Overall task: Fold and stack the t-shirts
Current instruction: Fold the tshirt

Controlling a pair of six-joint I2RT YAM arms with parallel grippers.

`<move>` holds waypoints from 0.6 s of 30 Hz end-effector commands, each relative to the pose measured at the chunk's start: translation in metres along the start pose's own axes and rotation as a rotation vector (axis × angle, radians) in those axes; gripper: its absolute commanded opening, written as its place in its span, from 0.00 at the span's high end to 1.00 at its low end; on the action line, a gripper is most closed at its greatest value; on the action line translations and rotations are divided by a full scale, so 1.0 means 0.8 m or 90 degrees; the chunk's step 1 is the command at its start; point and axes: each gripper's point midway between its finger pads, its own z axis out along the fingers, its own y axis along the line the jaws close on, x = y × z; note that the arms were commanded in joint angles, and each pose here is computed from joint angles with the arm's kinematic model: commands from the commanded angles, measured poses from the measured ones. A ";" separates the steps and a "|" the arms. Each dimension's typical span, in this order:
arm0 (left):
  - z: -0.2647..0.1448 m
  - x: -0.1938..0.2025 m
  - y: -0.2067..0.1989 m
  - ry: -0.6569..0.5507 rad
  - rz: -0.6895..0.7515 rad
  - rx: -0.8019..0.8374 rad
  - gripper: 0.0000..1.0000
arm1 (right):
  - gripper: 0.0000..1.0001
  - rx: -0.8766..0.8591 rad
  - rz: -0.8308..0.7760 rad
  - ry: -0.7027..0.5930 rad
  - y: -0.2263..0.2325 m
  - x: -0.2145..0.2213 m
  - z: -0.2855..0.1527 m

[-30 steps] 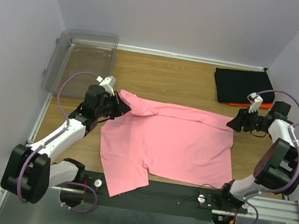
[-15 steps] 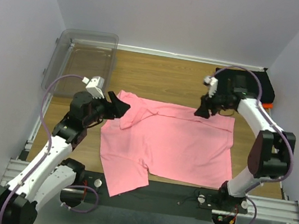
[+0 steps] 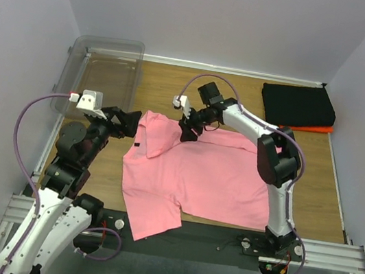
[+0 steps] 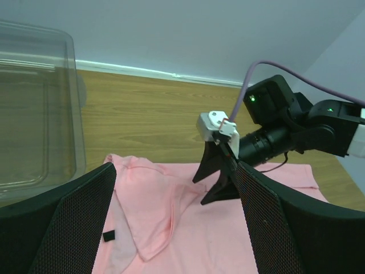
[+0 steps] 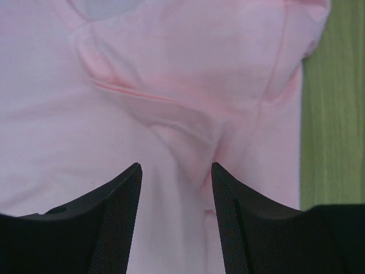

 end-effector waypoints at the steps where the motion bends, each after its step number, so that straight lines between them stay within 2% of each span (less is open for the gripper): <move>1: -0.017 -0.005 0.010 -0.024 0.027 -0.018 0.07 | 0.41 0.093 0.023 0.020 -0.055 -0.001 0.010; 6: -0.022 -0.010 0.011 -0.039 0.024 -0.023 0.06 | 0.41 0.109 0.035 0.011 -0.074 -0.016 0.026; 18: -0.018 -0.004 0.013 -0.028 0.023 -0.025 0.06 | 0.51 0.063 0.059 0.020 -0.050 -0.005 0.054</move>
